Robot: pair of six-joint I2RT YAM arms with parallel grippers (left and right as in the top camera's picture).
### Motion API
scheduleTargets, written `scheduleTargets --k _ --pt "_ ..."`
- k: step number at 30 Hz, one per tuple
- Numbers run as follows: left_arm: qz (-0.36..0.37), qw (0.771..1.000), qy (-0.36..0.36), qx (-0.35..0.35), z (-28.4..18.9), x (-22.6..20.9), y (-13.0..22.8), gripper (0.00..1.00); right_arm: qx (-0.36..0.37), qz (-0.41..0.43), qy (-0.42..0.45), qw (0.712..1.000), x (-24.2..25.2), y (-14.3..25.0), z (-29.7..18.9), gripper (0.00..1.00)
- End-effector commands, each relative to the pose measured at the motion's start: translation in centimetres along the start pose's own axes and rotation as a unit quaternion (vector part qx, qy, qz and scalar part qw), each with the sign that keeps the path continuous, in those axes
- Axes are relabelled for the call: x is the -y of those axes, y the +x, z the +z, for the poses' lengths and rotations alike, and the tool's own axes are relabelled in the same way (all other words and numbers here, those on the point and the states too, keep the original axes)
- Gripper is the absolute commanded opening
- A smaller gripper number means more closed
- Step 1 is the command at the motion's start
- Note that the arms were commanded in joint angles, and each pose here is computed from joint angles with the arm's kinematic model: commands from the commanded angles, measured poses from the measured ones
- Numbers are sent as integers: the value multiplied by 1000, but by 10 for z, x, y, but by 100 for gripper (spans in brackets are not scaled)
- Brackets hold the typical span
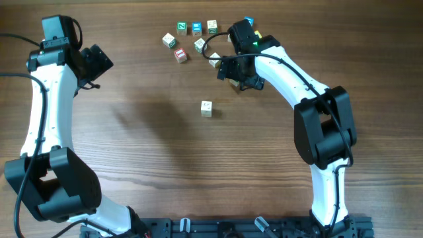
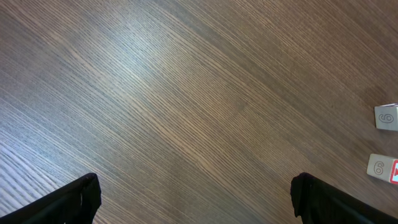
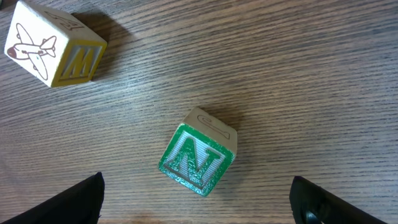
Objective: Form a tower
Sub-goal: 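Lower the right gripper onto the green N block and close it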
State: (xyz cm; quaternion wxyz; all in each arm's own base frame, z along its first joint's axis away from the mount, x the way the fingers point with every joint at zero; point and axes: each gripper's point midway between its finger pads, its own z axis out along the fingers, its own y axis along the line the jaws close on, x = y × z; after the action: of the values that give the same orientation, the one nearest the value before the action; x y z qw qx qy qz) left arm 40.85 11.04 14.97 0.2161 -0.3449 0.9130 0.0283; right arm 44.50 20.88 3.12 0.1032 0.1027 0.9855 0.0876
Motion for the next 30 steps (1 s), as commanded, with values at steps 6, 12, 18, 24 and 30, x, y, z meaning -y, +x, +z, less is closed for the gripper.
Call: scheduleTargets --k 6,12,18,24,30 --pt "3 1000 3 17 -10 0 -8 100 -10 50 11 999 6 5 8 84" --pt "3 1000 3 17 -10 0 -8 100 -1 64 17 998 5 3 9 56" --pt "3 1000 3 17 -10 0 -8 100 44 106 49 992 7 -4 13 57" --pt "3 1000 3 17 -10 0 -8 100 58 120 47 990 6 -11 20 54" --pt "3 1000 3 17 -10 0 -8 100 57 138 50 988 8 -10 26 47"
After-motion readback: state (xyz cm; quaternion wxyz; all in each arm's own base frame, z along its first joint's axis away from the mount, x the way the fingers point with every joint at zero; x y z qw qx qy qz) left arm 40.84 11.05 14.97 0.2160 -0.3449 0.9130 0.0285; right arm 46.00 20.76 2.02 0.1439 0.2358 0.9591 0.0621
